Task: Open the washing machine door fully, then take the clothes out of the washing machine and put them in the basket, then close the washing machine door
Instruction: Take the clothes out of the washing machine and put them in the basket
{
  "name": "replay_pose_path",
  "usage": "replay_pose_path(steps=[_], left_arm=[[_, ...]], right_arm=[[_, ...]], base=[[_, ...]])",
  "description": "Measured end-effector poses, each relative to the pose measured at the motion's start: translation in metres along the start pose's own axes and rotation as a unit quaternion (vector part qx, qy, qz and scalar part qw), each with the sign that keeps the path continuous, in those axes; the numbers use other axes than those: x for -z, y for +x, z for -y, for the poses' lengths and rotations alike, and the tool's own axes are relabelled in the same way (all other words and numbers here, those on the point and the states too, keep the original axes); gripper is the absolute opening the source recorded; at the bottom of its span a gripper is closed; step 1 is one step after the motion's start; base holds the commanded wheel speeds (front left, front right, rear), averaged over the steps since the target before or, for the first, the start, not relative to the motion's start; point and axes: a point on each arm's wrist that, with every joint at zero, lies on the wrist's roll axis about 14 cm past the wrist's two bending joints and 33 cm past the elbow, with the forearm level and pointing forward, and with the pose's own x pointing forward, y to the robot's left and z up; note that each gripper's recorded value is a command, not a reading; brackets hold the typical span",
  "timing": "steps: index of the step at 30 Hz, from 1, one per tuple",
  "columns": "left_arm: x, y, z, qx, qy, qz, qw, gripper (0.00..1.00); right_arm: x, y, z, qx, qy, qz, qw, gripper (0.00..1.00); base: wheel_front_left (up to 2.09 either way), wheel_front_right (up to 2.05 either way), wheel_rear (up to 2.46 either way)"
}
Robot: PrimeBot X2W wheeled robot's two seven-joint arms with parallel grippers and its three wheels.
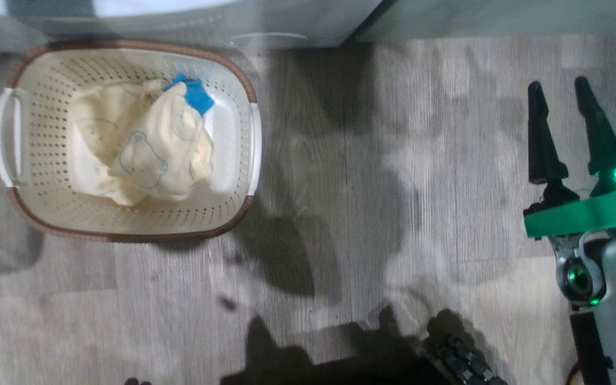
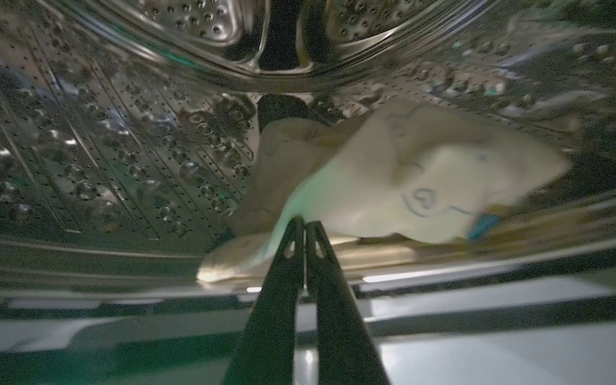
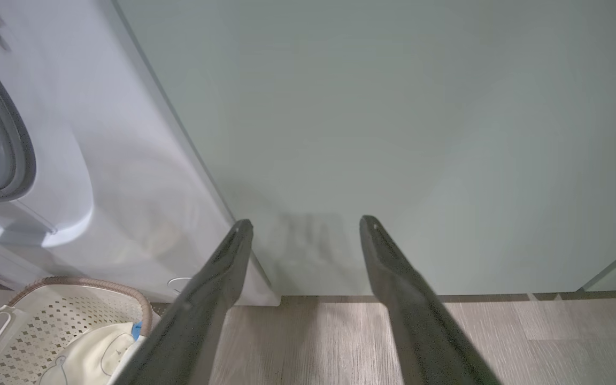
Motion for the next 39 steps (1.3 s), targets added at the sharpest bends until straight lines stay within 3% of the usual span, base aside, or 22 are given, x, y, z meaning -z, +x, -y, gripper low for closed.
replay_pose_path(steps=[10, 21, 34, 39], left_arm=[[-0.018, -0.049, 0.028, 0.037, -0.004, 0.046, 0.998, 0.00], [-0.005, -0.110, 0.048, 0.058, -0.014, 0.081, 0.995, 0.00], [0.046, -0.187, 0.080, 0.047, -0.026, 0.099, 0.994, 0.00], [0.080, -0.213, 0.082, 0.027, -0.035, 0.073, 0.996, 0.00]], right_arm=[[-0.022, -0.025, -0.005, 0.000, 0.008, 0.019, 1.000, 1.00], [-0.044, -0.055, -0.008, 0.001, 0.009, 0.043, 0.999, 1.00], [-0.056, -0.084, -0.019, -0.010, 0.012, 0.059, 0.998, 1.00], [-0.060, -0.090, -0.025, -0.020, 0.010, 0.066, 0.998, 1.00]], base=[[0.00, 0.00, 0.00], [0.00, 0.00, 0.00], [0.00, 0.00, 0.00], [0.00, 0.00, 0.00]])
